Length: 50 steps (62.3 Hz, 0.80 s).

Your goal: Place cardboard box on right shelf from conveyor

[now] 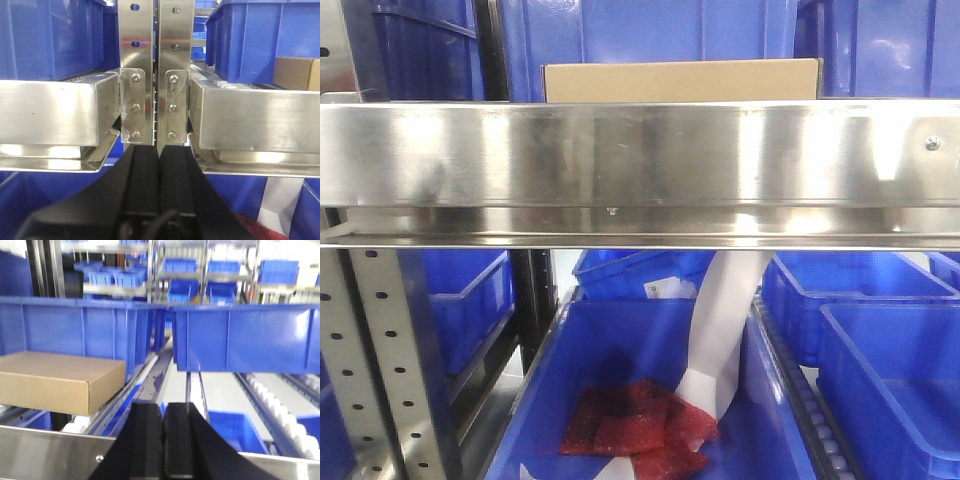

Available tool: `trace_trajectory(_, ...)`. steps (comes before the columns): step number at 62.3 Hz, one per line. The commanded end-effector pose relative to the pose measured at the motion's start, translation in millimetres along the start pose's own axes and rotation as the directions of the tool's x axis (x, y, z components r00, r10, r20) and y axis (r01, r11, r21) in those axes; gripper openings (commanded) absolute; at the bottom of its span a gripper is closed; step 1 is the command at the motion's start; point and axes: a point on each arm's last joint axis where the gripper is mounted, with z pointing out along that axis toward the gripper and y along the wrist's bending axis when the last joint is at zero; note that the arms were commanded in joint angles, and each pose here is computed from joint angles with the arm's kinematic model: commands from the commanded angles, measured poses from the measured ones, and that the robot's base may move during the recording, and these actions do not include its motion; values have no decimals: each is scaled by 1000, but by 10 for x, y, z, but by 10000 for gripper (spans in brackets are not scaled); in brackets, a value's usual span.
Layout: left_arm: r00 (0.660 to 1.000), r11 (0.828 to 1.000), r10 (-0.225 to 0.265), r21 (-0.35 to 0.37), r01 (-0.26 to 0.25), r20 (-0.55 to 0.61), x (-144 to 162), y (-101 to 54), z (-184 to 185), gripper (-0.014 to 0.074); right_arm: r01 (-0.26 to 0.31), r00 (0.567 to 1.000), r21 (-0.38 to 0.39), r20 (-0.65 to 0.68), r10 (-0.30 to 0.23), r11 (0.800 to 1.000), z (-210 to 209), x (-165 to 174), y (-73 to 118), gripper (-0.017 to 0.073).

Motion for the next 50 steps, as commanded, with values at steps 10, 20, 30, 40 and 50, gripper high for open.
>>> trace_trajectory(10,996,1000,-5,-3,5,87,-62,3,-6,-116,13,991,6,131,-13,1000,-63,-157,0,50)
trace_trajectory(20,996,1000,-5,-3,5,87,-62,3,-6,-115,13,991,6,131,-13,1000,-63,-157,0,50)
trace_trajectory(30,996,1000,-5,-3,5,87,-62,3,-6,-116,13,993,7,114,-13,1000,-47,-55,-4,50)
trace_trajectory(40,996,1000,-5,-3,5,87,-62,3,-6,-116,10,988,10,157,-11,1000,-26,301,-21,50)
trace_trajectory(50,996,1000,-5,-3,5,87,-62,3,-6,-116,5,996,14,93,-6,1000,-40,652,-35,50)
